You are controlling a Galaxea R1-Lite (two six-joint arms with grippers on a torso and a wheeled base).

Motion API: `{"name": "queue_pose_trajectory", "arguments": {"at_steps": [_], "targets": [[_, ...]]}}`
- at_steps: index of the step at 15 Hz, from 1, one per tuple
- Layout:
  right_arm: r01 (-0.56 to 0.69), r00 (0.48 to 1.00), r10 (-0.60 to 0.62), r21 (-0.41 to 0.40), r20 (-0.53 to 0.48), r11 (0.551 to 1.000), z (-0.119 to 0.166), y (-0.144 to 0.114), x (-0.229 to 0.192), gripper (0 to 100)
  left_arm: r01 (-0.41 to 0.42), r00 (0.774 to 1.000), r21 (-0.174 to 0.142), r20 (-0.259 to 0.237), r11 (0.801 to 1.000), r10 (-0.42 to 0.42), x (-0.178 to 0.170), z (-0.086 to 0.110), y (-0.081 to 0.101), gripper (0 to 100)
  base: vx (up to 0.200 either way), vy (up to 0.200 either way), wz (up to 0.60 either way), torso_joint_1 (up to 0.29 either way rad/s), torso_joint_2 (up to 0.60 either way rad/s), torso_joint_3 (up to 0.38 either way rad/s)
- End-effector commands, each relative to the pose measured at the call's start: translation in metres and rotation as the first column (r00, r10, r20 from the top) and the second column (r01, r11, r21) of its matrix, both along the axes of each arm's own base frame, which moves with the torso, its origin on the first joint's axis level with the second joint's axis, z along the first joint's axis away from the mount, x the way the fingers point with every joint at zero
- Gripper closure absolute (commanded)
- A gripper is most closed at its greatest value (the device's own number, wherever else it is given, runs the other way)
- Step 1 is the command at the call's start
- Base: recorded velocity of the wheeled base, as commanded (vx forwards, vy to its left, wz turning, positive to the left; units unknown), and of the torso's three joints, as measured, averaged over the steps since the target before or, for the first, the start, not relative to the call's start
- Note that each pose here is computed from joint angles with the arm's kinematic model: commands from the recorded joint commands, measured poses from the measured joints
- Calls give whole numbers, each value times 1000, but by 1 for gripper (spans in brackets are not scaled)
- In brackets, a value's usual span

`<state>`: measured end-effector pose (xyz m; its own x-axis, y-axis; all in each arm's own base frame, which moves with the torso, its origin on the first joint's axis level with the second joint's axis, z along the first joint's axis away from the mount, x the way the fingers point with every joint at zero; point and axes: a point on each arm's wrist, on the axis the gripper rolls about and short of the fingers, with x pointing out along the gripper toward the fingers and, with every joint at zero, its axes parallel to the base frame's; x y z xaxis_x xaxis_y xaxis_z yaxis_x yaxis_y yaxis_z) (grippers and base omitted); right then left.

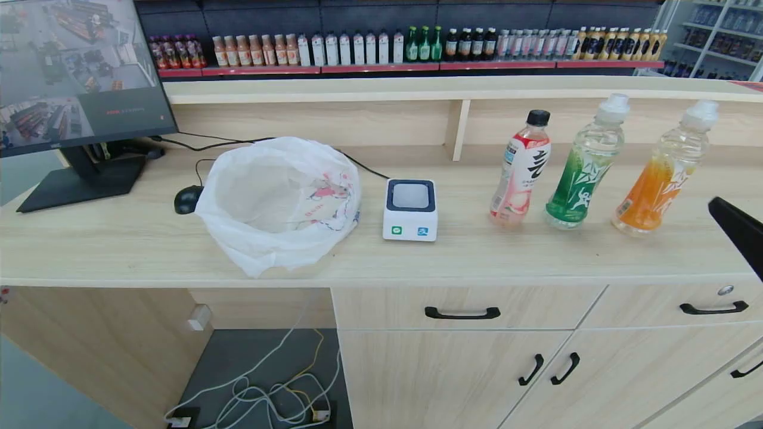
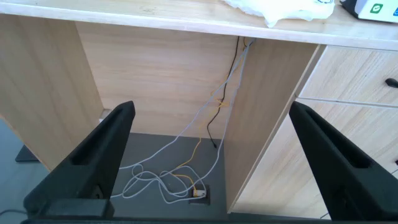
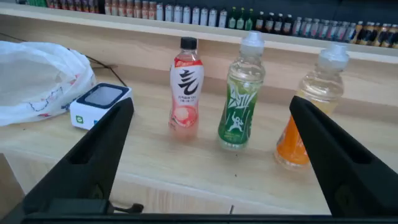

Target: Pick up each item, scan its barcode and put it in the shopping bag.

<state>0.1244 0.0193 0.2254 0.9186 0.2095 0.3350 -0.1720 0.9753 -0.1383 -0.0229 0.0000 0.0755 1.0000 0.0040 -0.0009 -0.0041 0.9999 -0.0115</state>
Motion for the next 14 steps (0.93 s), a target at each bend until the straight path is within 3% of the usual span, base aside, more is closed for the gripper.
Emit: {"name": "queue_pose_trajectory", "arguments": {"at_steps": [1,3,7,14], "targets": [[-98,995,98,16,4,995,-12,39,81,0,-1,1000,-1,1,1000,1,0,0,0,0,0,0,0,0,0,0],[-109,994,109,30,19,994,-13,53,95,0,-1,1000,-1,1,1000,1,0,0,0,0,0,0,0,0,0,0],[-92,994,95,60,-47,994,-28,93,120,0,-1,1000,-1,-1,1000,1,0,0,0,0,0,0,0,0,0,0],[-81,986,89,64,-139,995,-61,110,166,0,-1,1000,-1,1,1000,1,0,0,0,0,0,0,0,0,0,0]]}}
